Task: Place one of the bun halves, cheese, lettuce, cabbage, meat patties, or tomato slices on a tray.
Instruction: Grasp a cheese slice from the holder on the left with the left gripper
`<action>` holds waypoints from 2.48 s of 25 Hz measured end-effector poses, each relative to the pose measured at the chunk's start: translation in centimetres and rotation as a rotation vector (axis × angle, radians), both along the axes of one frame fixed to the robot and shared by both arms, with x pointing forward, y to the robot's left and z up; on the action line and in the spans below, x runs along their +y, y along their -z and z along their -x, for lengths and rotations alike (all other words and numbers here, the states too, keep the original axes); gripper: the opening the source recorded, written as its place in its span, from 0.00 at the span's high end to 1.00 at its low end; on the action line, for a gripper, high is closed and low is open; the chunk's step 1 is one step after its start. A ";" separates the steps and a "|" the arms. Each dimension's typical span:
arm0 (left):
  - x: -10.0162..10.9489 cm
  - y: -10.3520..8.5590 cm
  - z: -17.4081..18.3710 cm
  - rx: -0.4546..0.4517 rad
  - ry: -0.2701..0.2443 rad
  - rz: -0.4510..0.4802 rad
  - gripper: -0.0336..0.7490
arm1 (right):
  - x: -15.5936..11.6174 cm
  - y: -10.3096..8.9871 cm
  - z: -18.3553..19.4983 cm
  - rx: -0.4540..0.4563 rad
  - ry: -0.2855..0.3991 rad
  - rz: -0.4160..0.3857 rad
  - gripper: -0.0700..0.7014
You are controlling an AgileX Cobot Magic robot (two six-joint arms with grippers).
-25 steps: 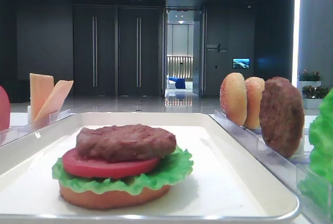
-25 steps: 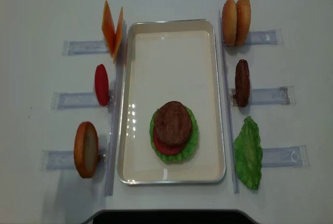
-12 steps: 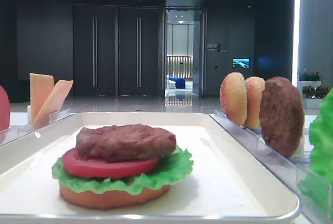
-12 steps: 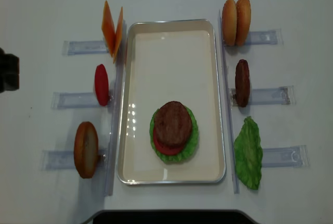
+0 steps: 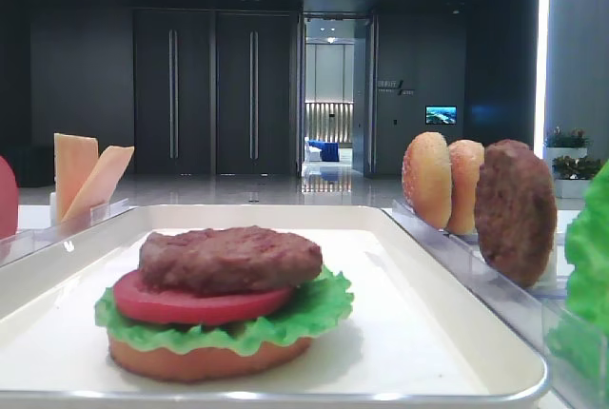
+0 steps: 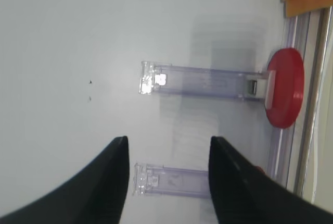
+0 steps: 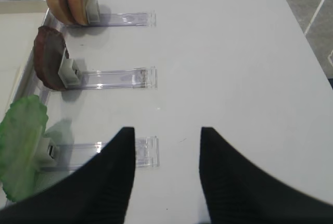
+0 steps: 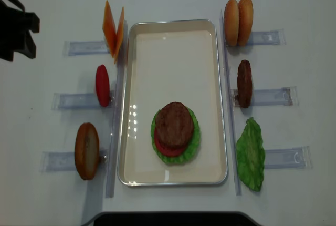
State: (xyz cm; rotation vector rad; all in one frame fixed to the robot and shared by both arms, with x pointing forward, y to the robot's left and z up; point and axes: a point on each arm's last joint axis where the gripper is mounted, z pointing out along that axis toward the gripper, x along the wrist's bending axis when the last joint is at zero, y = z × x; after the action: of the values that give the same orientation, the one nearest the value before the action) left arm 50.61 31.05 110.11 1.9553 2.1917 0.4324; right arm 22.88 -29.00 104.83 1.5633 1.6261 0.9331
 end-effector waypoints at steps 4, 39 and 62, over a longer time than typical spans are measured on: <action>0.0 0.0 -2.7 0.004 -0.001 0.000 0.47 | 0.0 0.0 0.0 0.000 0.000 0.000 0.54; -6.2 2.9 -15.8 0.002 0.117 0.021 0.47 | 0.0 0.0 0.0 0.000 0.000 -0.002 0.54; -14.6 6.6 -15.5 0.065 0.197 0.058 0.49 | 0.0 0.0 0.0 0.000 0.000 -0.002 0.54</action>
State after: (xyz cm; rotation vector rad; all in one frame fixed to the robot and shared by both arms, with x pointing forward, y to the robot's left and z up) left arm 66.11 16.50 103.50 2.1546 1.9974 0.2771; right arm 22.88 -28.99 104.83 1.5643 1.6257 0.9346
